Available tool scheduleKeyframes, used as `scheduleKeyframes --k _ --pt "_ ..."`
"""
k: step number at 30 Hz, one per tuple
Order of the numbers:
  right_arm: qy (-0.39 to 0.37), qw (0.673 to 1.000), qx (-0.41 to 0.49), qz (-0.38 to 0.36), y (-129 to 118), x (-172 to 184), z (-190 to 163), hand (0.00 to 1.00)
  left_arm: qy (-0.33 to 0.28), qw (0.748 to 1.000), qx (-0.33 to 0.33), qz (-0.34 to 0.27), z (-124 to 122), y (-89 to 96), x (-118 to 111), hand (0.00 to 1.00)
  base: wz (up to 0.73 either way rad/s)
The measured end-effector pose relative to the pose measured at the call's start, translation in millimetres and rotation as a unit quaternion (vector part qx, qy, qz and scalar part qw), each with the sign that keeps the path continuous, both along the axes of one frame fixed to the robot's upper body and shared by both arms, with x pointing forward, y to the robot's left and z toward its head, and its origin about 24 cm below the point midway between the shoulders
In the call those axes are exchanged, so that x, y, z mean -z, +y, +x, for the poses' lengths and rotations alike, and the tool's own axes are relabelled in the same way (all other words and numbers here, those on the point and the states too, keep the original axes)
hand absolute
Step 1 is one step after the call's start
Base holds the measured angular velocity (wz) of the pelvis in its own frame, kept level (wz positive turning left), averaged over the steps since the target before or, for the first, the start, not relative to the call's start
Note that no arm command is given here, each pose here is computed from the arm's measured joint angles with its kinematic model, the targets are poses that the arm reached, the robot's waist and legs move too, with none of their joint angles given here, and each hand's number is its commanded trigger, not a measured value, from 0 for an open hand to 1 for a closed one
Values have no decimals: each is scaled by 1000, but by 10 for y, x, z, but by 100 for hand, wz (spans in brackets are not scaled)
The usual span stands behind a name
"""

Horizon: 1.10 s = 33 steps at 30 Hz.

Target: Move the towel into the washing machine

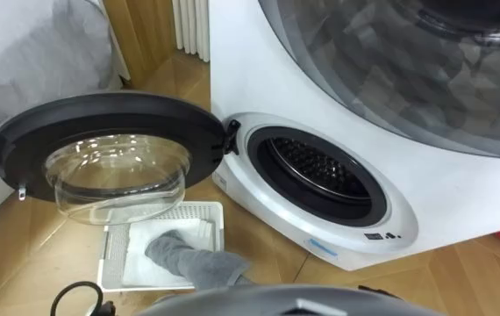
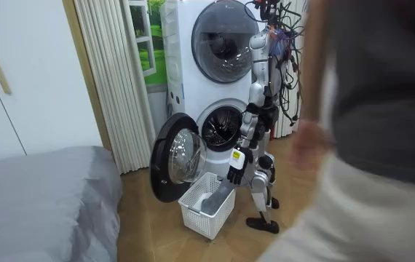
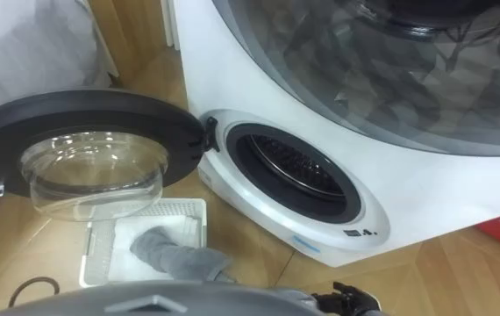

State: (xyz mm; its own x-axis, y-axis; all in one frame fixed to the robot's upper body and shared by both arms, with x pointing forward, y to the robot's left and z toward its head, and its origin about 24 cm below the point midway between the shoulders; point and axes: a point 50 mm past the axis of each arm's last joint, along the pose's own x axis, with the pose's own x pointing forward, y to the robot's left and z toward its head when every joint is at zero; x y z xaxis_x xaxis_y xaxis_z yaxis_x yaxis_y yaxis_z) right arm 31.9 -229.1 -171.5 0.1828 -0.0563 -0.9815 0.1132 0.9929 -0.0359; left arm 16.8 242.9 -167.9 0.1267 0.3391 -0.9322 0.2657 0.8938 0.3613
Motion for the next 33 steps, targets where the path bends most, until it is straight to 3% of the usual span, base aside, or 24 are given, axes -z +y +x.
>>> scheduleKeyframes --k 17,23,33 --pt "-18 1000 -14 4 -34 -22 121 0 -18 1000 22 -8 130 -8 -7 0 0" --pt "-46 998 -52 -1 -12 -56 432 0 -87 995 55 -2 584 -33 -61 0 2" --pt "-108 984 -140 -19 101 -180 1036 0 -182 975 126 -15 1303 -231 -204 0 0"
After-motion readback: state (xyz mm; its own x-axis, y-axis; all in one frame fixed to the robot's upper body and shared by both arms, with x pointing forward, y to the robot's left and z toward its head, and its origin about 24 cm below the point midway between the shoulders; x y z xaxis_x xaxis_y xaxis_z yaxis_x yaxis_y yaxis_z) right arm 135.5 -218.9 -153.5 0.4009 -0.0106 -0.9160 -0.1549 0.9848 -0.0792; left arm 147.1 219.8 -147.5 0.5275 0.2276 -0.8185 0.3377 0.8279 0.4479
